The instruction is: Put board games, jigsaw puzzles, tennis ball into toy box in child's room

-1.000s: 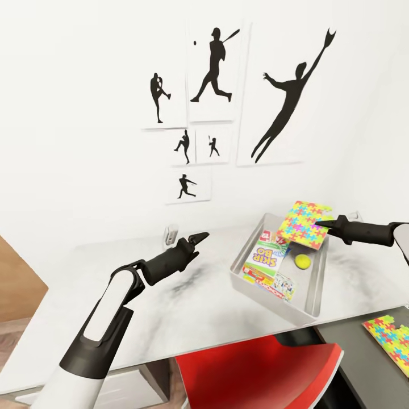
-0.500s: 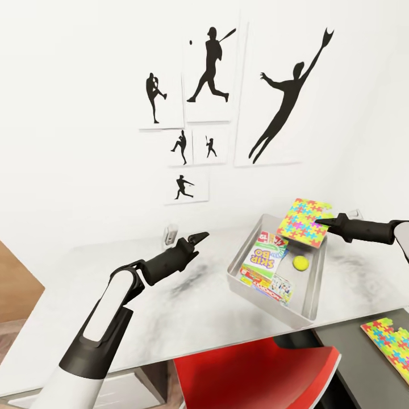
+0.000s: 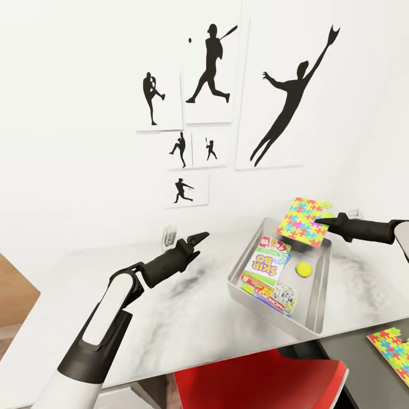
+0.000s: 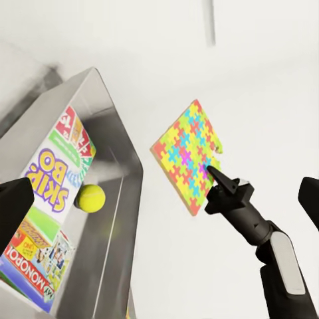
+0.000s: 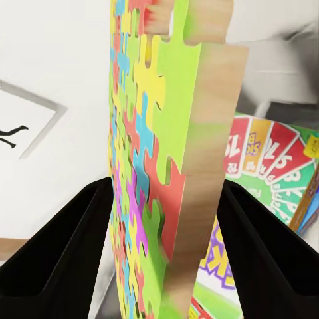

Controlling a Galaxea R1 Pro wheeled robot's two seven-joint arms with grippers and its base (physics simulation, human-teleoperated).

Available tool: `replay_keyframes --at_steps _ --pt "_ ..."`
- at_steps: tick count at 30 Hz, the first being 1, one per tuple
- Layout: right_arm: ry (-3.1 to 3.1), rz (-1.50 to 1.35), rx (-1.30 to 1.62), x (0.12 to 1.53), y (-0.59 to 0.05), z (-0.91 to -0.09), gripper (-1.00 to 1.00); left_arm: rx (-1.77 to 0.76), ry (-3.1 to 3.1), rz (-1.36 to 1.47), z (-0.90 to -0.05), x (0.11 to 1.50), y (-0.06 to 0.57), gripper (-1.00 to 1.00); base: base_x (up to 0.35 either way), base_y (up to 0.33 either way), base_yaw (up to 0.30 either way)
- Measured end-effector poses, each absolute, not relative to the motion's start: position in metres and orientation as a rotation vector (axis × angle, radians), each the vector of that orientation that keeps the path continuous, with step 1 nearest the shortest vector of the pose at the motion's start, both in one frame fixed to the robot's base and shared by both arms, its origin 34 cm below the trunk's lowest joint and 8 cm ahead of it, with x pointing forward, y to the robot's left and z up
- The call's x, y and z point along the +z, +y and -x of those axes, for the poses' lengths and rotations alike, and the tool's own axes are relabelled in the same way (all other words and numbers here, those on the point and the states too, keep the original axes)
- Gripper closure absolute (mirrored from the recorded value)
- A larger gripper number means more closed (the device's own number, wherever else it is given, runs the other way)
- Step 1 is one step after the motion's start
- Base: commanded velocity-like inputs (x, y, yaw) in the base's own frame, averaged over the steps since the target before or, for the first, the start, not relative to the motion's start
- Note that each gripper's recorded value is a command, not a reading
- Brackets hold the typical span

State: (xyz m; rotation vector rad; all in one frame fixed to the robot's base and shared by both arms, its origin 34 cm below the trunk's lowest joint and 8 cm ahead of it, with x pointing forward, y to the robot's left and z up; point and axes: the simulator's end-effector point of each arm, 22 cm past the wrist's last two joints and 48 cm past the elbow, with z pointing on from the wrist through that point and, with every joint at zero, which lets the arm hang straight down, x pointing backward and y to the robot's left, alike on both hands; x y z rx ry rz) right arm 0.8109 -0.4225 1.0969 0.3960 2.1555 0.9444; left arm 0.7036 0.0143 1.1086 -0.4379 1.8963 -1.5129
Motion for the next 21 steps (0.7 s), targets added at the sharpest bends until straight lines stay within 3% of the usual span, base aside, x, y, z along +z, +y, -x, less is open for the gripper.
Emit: replay_keyframes --at_steps 21 --pt "2.211 -0.369 0.961 1.061 -0.398 -0.794 1.00 -1.520 1.899 0.430 -0.703 1.112 0.015 -1.00 0.000 0.000 0.000"
